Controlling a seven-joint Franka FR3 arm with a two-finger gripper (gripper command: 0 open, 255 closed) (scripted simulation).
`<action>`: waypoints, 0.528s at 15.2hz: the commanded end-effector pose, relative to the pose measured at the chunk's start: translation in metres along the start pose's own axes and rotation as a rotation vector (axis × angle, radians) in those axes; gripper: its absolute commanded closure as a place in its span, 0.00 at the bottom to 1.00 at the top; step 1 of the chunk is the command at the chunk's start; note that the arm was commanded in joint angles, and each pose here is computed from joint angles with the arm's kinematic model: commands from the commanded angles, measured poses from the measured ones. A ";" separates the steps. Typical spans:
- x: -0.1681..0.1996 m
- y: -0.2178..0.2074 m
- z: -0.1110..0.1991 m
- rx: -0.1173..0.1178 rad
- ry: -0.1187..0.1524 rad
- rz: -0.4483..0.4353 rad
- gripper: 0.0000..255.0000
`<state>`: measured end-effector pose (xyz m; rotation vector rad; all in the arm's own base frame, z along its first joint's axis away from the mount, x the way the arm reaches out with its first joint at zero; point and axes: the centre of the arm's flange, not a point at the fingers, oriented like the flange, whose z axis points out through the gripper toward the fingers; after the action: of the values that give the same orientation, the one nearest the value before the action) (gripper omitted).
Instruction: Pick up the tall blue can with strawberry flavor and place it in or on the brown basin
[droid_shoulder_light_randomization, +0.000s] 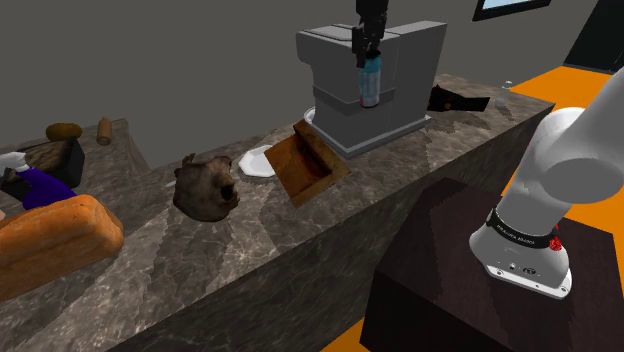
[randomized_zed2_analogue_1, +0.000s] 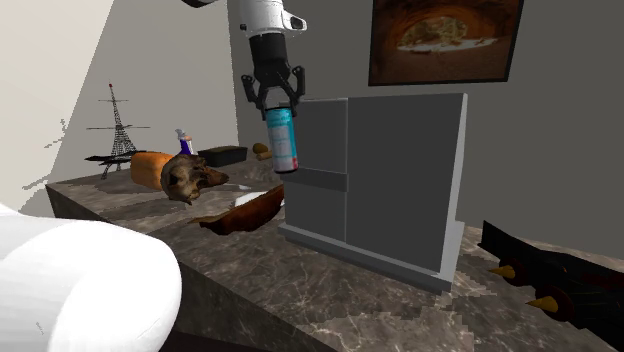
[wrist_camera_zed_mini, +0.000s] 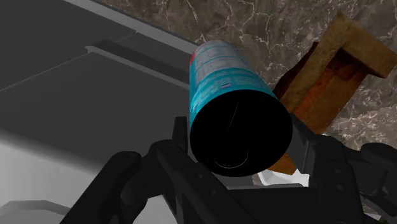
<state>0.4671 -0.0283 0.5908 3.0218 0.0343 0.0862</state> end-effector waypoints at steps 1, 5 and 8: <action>0.019 -0.022 -0.006 0.001 0.001 0.000 1.00; 0.053 -0.061 -0.017 0.001 0.001 0.000 1.00; 0.078 -0.091 -0.026 0.001 0.001 0.000 1.00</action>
<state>0.5245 0.0473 0.5984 3.0098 0.0193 -0.0618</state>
